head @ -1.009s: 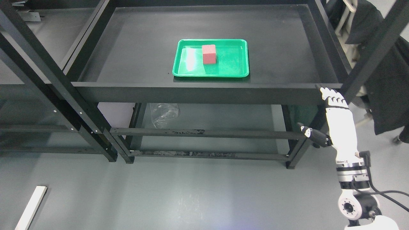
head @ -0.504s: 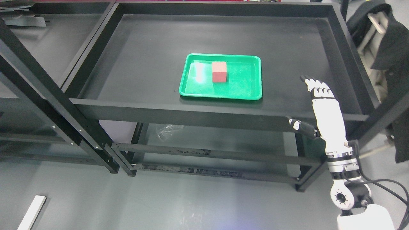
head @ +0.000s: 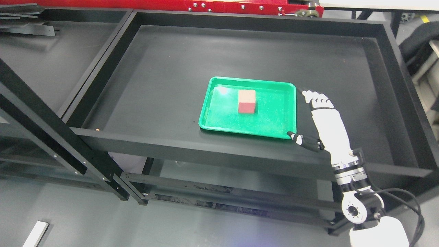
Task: Pick pink block from left shelf to tray
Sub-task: 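Reach the right hand over the green tray beside the pink block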
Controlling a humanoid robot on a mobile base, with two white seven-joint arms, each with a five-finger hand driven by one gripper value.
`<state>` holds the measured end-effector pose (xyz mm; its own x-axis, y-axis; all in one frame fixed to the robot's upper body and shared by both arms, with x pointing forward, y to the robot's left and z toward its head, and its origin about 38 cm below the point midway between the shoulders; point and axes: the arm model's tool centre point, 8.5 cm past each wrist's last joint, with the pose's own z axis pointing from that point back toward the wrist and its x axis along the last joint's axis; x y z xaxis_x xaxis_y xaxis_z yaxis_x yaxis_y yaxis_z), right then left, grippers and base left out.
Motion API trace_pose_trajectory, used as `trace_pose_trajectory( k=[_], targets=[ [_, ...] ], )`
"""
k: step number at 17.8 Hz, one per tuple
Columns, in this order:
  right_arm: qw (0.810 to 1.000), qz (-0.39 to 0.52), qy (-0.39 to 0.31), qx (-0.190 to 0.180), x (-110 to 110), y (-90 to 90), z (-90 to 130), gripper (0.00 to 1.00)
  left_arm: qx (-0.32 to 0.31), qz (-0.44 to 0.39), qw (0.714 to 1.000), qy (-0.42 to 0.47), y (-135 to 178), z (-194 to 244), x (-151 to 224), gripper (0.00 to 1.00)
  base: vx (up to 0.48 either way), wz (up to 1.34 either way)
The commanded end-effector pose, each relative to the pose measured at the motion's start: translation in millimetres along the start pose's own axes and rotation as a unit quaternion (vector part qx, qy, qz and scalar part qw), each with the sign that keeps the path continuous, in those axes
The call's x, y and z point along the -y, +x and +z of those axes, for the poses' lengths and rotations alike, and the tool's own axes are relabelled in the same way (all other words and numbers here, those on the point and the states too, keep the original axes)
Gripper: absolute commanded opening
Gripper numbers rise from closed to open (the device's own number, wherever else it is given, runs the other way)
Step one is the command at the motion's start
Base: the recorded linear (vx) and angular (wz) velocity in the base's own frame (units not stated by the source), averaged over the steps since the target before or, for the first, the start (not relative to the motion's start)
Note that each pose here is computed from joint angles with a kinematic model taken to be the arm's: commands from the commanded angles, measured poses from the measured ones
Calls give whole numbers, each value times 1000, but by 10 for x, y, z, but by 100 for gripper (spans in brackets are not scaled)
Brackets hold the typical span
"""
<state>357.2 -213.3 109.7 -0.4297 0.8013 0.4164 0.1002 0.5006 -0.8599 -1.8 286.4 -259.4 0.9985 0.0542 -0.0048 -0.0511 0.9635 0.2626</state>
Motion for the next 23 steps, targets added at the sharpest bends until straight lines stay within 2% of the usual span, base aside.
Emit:
trace_pose_trajectory(
  k=[1, 6, 17, 23],
  targets=[
    [999, -18, 26, 15, -174, 178, -63, 98, 23, 4, 1000, 7, 254, -10, -95, 100, 207, 138],
    [998, -23, 57, 25, -282, 239, -100, 98, 23, 4, 1000, 7, 254, -10, -95, 100, 200, 166],
    [990, -33, 133, 20, -578, 221, -33, 98, 23, 4, 1000, 7, 254, -10, -95, 100, 119, 63],
    [986, -36, 161, 18, -727, 177, -97, 98, 23, 4, 1000, 7, 254, -10, -95, 100, 73, 3]
  ],
)
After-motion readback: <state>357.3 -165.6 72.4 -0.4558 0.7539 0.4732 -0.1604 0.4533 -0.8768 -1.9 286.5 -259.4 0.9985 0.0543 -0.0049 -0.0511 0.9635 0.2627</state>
